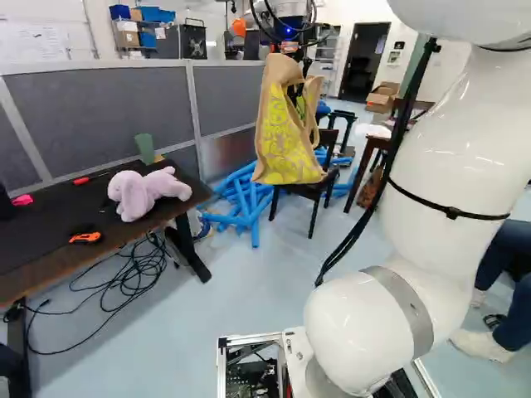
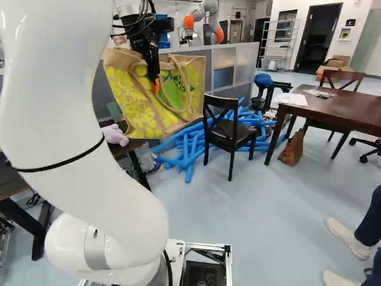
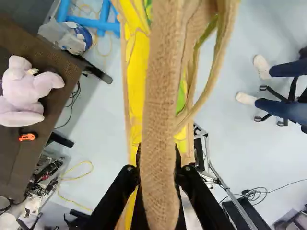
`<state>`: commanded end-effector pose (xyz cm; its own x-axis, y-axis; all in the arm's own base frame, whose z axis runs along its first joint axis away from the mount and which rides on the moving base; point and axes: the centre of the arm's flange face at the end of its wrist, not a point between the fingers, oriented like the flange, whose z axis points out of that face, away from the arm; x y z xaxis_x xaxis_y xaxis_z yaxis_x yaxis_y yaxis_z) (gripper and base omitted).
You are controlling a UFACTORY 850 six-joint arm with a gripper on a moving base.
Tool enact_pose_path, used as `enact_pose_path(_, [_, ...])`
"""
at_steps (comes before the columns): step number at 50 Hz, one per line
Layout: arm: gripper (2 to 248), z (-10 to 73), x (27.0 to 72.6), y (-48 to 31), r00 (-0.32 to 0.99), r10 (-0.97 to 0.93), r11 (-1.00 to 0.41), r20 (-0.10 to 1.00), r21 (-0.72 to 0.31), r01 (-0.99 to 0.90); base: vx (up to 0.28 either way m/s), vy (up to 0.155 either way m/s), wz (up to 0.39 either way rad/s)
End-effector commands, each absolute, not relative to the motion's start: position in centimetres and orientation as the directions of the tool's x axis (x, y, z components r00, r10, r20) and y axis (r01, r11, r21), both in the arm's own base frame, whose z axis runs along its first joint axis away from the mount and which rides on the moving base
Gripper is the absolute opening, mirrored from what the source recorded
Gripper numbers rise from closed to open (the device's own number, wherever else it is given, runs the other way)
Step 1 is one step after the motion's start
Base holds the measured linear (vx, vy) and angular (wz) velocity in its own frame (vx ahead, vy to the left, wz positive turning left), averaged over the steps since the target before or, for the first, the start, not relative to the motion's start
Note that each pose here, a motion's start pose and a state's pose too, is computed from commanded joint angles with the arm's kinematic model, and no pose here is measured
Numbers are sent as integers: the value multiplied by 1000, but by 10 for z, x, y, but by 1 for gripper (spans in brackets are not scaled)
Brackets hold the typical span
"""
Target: Pick up the bag on the ground and place it on the table
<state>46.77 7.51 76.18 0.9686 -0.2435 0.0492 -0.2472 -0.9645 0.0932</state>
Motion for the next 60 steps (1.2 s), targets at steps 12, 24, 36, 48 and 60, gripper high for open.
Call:
enact_pose_path(12, [35, 762, 468, 75, 969, -244, -964, 49, 93, -247, 0, 79, 365])
enact_pose_path(24, [35, 762, 468, 75, 969, -244, -964, 49, 93, -247, -1, 102, 481])
enact_pose_path(36, [35, 762, 468, 75, 969, -244, -964, 49, 93, -247, 0, 107, 499])
enact_pose_path(48, [35, 762, 468, 75, 969, -244, -964, 49, 93, -247, 0, 103, 491])
enact_pose_path(60, [35, 762, 468, 75, 969, -244, -964, 49, 93, -247, 0, 107, 503])
